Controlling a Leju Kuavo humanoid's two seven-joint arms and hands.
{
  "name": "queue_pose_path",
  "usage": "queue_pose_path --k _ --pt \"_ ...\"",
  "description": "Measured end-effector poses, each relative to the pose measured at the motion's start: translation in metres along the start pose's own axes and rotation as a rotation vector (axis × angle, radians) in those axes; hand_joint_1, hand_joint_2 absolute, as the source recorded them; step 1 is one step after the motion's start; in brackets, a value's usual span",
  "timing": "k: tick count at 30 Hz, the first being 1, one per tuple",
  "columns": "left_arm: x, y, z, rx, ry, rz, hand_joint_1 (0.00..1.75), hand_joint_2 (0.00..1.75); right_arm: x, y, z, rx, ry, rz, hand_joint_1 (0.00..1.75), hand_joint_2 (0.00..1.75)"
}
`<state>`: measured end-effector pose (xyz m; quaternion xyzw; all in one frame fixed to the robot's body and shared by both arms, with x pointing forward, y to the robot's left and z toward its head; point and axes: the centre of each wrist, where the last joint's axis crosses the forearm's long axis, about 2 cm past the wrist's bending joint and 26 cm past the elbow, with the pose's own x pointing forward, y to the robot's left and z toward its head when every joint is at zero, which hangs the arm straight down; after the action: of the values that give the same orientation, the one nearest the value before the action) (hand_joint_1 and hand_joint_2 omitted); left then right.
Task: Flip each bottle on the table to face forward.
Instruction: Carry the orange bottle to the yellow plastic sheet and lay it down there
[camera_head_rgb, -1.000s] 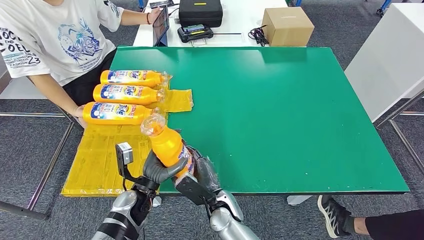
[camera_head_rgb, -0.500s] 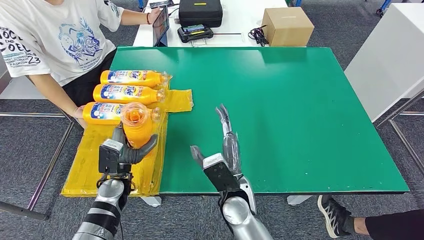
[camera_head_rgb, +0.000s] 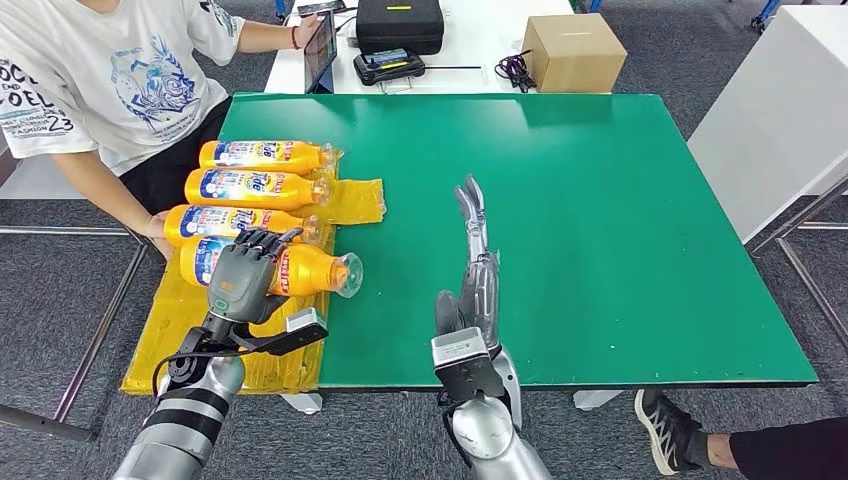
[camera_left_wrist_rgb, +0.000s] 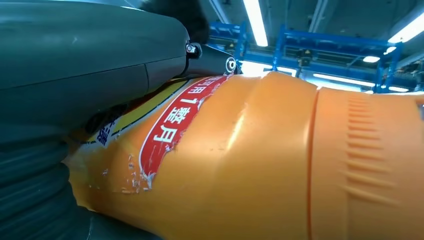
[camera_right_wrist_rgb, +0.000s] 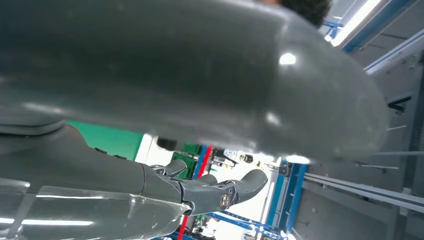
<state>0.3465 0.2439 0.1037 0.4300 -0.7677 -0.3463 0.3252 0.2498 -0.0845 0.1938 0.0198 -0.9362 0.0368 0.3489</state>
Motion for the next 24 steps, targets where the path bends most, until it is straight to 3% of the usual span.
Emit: queue_pose_path --k 3,7,20,24 --pt "-0.004 0.0 0.001 -0.004 0.01 -0.011 1.75 1.75 0.002 0.0 -0.002 -0.004 -0.01 -0.005 0.0 0.0" --pt "-0.007 0.0 0.002 -0.027 0.012 -0.04 1.75 1.75 0.003 0.0 -0.002 -0.004 -0.016 -0.012 0.0 1.75" --pt "-0.03 -0.028 0.031 -0.313 0.039 -0.048 1.75 1.75 0.004 0.002 0.0 0.038 -0.003 -0.061 0.0 1.75" --pt "-0.038 -0.029 0.032 -0.413 0.04 -0.056 1.75 1.75 0.003 0.003 0.001 0.061 0.003 -0.079 0.0 1.75"
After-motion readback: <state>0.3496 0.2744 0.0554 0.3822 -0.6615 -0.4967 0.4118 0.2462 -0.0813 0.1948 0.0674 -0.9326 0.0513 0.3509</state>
